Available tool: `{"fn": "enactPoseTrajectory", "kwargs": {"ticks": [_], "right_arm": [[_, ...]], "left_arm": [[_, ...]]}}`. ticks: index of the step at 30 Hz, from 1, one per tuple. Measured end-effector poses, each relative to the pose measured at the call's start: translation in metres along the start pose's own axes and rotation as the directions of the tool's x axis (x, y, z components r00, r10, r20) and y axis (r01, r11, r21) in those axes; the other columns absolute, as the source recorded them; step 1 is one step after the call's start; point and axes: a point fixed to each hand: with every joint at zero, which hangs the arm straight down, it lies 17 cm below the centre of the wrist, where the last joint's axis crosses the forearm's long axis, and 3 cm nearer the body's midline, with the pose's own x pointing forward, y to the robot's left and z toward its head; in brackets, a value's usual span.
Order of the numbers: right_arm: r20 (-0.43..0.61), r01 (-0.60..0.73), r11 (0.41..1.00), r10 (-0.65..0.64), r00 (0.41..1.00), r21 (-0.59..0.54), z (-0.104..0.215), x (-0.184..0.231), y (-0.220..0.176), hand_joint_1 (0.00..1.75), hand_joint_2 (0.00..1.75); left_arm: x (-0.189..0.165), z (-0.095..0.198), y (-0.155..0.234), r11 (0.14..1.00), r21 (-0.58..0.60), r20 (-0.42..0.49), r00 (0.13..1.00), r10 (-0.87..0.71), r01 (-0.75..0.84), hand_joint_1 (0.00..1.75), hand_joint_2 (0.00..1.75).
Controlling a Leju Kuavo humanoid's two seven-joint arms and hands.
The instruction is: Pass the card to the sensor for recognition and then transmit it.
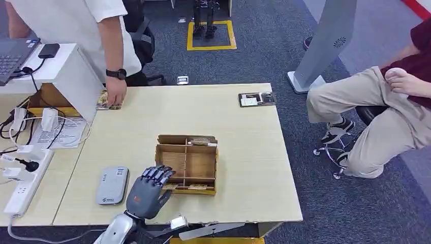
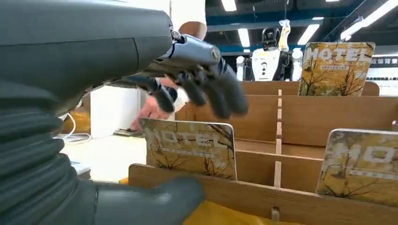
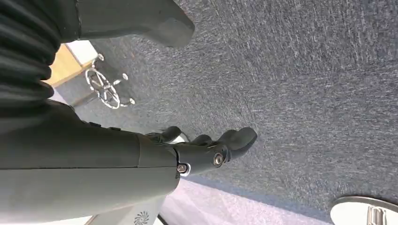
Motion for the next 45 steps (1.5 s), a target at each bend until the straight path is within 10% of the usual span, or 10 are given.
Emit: {"fn": "enactPoseTrajectory", "kwargs": {"ticks": [29,34,45], "right_arm": [[-0.003,0.003,1.000,-0.003,1.000,0.005,0.001,-0.001,0.002,0.00,1.75],[0.006,-0.012,1.000,0.012,1.000,0.005,0.001,0.001,0.002,0.00,1.75],[0.030,-0.050,0.999,0.050,0.998,0.012,0.003,0.006,0.005,0.00,1.75]], "left_arm": [[0.018,0.002,0.006,0.998,0.032,0.064,0.997,0.046,-0.048,1.75,1.75],[0.041,-0.022,0.068,0.965,0.231,0.170,0.982,0.088,-0.127,1.75,1.75],[-0.009,-0.068,0.177,0.820,0.559,0.023,0.990,0.136,-0.125,1.75,1.75]]}}
